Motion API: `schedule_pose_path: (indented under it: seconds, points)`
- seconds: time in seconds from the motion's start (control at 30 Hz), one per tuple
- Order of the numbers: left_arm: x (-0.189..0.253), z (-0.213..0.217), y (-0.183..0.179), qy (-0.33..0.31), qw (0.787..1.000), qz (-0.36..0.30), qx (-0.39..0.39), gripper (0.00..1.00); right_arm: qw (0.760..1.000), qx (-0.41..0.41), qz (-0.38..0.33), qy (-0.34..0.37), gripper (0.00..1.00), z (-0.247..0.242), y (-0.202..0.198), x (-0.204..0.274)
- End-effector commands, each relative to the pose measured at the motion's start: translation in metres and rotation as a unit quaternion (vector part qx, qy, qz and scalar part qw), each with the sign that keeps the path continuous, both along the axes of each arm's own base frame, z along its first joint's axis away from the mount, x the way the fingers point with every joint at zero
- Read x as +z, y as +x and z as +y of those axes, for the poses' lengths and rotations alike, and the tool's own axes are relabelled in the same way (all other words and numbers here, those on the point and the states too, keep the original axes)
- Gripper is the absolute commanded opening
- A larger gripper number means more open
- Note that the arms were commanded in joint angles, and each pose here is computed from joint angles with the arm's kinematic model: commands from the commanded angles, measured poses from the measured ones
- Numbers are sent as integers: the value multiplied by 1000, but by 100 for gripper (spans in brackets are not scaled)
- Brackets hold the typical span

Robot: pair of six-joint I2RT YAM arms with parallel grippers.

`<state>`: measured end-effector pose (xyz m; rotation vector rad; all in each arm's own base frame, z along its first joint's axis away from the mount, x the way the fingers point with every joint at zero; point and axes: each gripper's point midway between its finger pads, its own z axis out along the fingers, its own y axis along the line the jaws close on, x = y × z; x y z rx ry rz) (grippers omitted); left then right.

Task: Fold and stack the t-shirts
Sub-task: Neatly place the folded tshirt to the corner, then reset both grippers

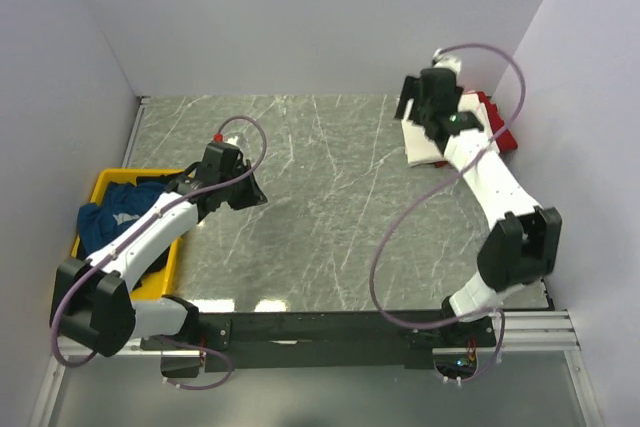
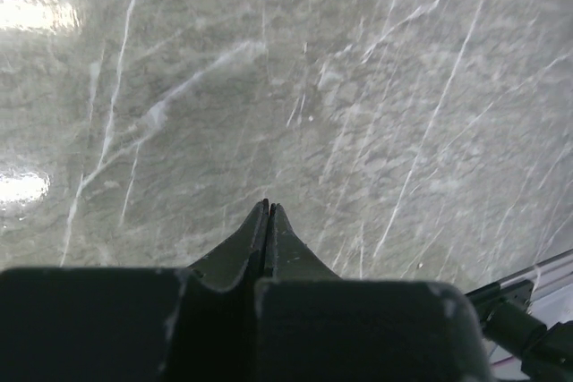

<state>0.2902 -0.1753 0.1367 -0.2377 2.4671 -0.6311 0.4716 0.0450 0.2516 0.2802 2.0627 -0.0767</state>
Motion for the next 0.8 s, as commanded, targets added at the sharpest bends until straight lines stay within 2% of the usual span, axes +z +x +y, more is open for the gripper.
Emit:
schedule_pose_path:
  seconds: [0.0,0.07,0.13,0.17,0.23,0.33,0.5,0.77]
  points:
    - [20,5,8,-13,999,-44,28,1,991,78,-55,95,89,79,-26,14]
    - [18,7,7,-12,998,-43,36,1,988,96,-27,114,89,99,-50,-15]
    - [18,9,6,-14,998,-47,42,1,974,154,-34,159,89,136,-75,-12]
    - [17,10,5,-15,998,-48,46,1,970,164,-11,180,89,144,-91,-35]
    - [17,15,3,-13,997,-57,59,1,955,200,-25,217,89,163,-110,-30]
    - [18,20,-1,-19,995,-69,71,1,948,214,-2,238,89,169,-141,-53]
    - [19,23,-5,-29,993,-75,83,1,949,216,-1,230,90,158,-159,-54]
    - [23,22,-3,-40,992,-86,88,1,959,211,2,190,91,145,-160,-53]
